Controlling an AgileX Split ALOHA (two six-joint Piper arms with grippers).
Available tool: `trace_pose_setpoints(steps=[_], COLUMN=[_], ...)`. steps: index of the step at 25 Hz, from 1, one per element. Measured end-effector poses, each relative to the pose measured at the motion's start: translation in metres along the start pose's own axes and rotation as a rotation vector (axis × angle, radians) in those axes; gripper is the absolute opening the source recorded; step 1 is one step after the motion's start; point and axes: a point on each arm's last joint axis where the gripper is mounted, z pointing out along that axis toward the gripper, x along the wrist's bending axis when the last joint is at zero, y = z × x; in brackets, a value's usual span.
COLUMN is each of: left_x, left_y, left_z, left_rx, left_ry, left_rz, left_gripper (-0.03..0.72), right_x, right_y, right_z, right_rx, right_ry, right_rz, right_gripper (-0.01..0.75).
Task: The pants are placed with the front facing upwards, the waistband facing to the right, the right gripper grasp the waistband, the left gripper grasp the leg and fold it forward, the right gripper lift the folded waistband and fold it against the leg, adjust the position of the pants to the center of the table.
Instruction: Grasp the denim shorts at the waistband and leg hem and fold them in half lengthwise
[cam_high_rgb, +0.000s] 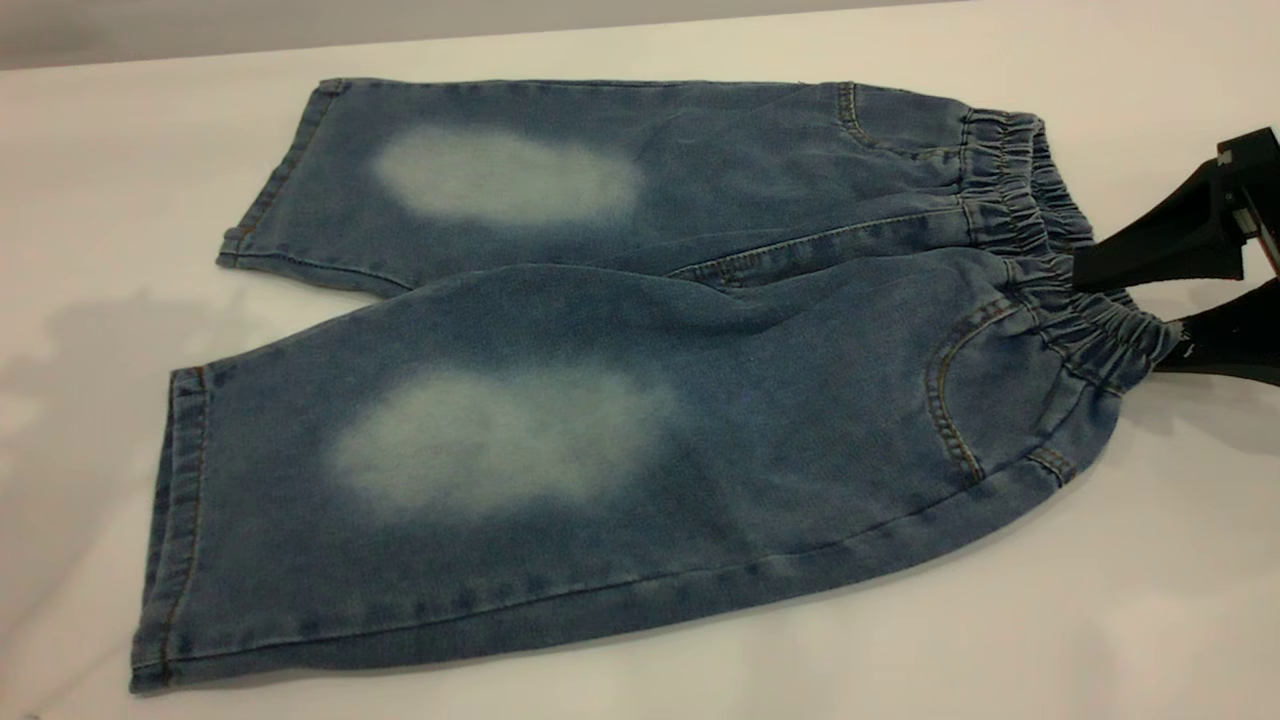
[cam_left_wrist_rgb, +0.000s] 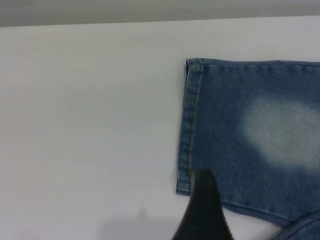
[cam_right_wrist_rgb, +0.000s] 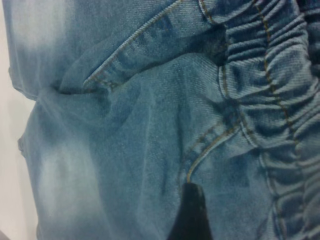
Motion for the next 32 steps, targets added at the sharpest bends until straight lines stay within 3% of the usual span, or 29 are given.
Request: trace_pose_setpoints(steps=[6,14,18,26,32], left_x=[0.000,0.000,0.000,0.000,-0.002], left_y=[0.000,0.000,0.000,0.000,-0.007], left_z=[0.000,0.000,0.000,0.000,-0.002], left_rx=[0.002,0.001,0.001,0.011,0.101], left_ry=[0.000,0.000,0.000,0.000,-0.017], left_rz=[0.000,0.000,0.000,0.000,-0.043], left_gripper=[0.494,0.494,0.494,0.494,0.494], right_x=[-0.001,-0.001,-0.001,0.001,0.007], right_y=[-0.001,-0.001,-0.001,-0.001,0.011], right_z=[0.000,0.000,0.000,-0.001,-0.003], right_rx=[0.007,0.010,0.012,0.025,0.063], right_ry=[-0.007,-0.006,-0.006,-0.006,0.022], right_rz=[-0.007,-0.009,-0.011,0.022,0.008], right_gripper=[0.444,0.148,0.041,0.031,0.031])
